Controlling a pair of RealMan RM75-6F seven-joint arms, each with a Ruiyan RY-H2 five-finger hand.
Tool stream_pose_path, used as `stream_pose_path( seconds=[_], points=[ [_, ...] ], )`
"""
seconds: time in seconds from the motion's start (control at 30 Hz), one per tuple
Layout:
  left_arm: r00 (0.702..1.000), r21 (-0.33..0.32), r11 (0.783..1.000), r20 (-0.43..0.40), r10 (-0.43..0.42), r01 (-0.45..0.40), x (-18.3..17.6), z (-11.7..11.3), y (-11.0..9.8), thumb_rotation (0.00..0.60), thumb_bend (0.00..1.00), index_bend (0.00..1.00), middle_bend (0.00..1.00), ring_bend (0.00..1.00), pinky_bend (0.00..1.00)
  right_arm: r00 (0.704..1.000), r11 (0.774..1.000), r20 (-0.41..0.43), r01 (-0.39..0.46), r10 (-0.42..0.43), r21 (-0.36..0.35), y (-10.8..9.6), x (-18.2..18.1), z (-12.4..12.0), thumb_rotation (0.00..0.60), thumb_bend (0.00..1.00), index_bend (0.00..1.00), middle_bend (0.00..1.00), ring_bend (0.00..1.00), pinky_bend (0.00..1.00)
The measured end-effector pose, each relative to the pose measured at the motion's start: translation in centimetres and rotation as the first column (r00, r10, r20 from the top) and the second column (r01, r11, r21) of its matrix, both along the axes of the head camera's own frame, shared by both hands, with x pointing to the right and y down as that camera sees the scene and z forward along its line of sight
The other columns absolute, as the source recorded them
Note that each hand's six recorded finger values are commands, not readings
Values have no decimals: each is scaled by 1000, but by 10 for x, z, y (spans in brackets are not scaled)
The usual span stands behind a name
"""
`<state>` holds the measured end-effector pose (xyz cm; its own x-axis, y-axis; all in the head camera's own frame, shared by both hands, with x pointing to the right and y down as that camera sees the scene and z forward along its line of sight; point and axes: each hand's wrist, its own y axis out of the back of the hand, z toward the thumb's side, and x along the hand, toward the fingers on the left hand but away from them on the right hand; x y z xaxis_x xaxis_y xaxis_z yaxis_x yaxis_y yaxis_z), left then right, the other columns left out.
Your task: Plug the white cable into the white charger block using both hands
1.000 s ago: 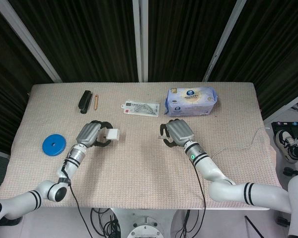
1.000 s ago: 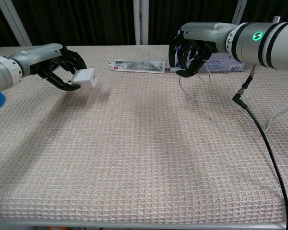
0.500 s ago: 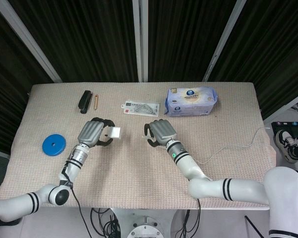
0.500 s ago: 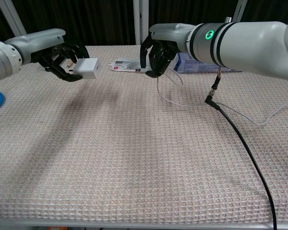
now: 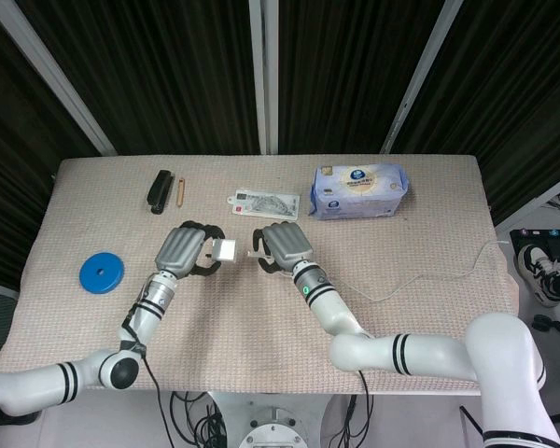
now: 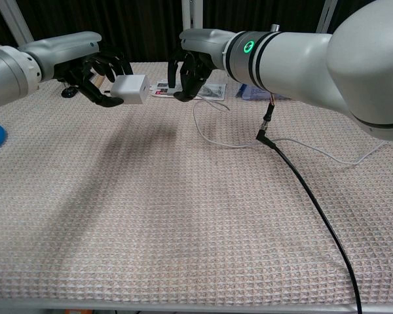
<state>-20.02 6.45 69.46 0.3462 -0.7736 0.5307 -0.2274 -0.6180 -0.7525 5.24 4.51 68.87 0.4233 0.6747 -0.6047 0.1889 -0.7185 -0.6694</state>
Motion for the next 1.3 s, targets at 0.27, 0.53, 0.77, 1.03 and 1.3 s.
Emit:
stream_pose_path(
  seconds=[0.27, 0.53, 0.77, 1.03, 1.3],
  points=[
    [1000, -8, 1000, 12, 13, -13, 5, -2, 2, 600, 411, 564, 530, 290, 230, 1000, 1000, 7, 0, 0, 14, 0, -5, -2, 600, 410, 628, 589, 336, 305],
    [1000, -12, 1000, 7, 14, -14, 9, -5, 2, 600, 411, 564, 530, 290, 230, 1000, 1000, 10, 0, 0, 14, 0, -9, -1, 600, 410, 628, 589, 336, 306],
    [1000, -20, 1000, 10, 13, -13, 10, -5, 2, 600, 411, 564, 530, 290, 231, 1000, 1000, 9, 4, -4, 14, 2, -12, 0, 600, 410, 628, 588, 336, 305],
    [1000, -35, 999, 10, 8, -7, 11, -6, 1, 600, 411, 564, 530, 290, 230, 1000, 1000, 13, -1, 0, 21, 1, -14, -1, 600, 410, 628, 588, 336, 305],
    [1000, -36, 999, 2, 10, -10, 13, -8, 1, 600, 411, 564, 530, 290, 230, 1000, 1000, 11, -5, 4, 21, 0, -14, -1, 600, 410, 628, 588, 338, 305]
  ],
)
